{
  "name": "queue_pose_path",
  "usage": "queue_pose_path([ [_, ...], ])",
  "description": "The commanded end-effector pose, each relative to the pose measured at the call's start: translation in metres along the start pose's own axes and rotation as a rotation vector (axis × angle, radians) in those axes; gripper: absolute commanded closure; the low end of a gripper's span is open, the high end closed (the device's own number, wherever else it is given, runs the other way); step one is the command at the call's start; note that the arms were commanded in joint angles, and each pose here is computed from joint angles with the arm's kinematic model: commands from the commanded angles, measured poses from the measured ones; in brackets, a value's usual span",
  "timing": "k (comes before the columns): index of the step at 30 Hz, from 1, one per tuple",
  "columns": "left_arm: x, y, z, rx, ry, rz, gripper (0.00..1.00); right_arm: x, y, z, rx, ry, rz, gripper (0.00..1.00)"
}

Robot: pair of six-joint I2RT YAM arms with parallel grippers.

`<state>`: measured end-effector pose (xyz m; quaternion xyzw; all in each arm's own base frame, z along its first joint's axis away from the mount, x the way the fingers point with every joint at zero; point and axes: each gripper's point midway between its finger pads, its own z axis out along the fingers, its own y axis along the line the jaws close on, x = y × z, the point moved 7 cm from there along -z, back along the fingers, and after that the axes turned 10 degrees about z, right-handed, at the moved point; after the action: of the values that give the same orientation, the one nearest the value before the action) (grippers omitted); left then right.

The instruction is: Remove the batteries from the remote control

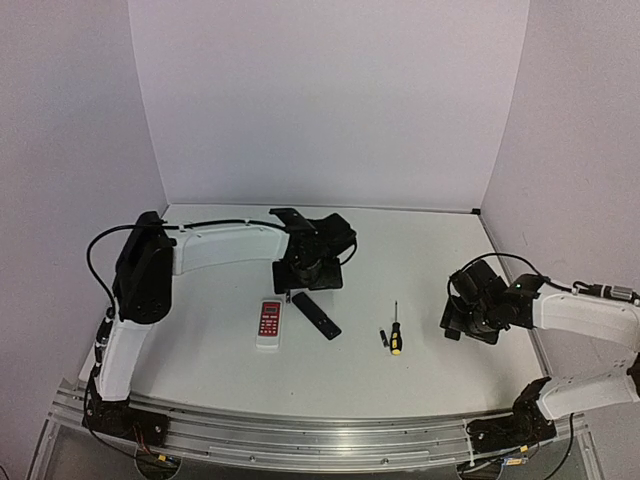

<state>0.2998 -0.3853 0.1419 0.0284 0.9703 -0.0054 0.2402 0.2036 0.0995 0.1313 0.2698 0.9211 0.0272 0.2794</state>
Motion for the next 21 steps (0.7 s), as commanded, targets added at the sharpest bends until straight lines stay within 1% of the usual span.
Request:
queue_pose_path([
  [1, -0.045, -0.004, -0.112, 0.320, -0.229, 0.079, 0.00, -0.014, 0.014, -0.006, -0.065, 0.094, -0.006, 0.16],
  [2, -0.048, 0.001, -0.129, 0.353, -0.273, 0.092, 0.00, -0.017, 0.014, -0.007, -0.072, 0.111, -0.008, 0.16],
  [5, -0.052, 0.028, -0.166, 0.383, -0.399, 0.128, 0.00, -0.026, 0.011, -0.009, -0.059, 0.153, 0.000, 0.16],
  [7, -0.047, 0.049, -0.172, 0.360, -0.446, 0.146, 0.00, -0.030, 0.007, -0.006, -0.049, 0.182, 0.009, 0.16],
  [9, -0.042, 0.078, -0.172, 0.329, -0.465, 0.125, 0.00, -0.033, 0.003, -0.001, -0.044, 0.208, 0.013, 0.17],
  [11, -0.046, 0.106, -0.164, 0.315, -0.456, 0.095, 0.00, -0.034, 0.002, 0.003, -0.030, 0.221, 0.003, 0.17],
  [13, -0.046, 0.133, -0.139, 0.307, -0.394, 0.074, 0.00, -0.036, 0.000, 0.010, -0.005, 0.230, 0.003, 0.18],
  [15, -0.049, 0.151, -0.122, 0.309, -0.348, 0.058, 0.00, -0.035, 0.000, 0.017, 0.015, 0.252, 0.002, 0.19],
  [21, -0.050, 0.164, -0.088, 0.315, -0.271, 0.052, 0.00, -0.033, 0.005, 0.045, 0.070, 0.300, -0.033, 0.22],
])
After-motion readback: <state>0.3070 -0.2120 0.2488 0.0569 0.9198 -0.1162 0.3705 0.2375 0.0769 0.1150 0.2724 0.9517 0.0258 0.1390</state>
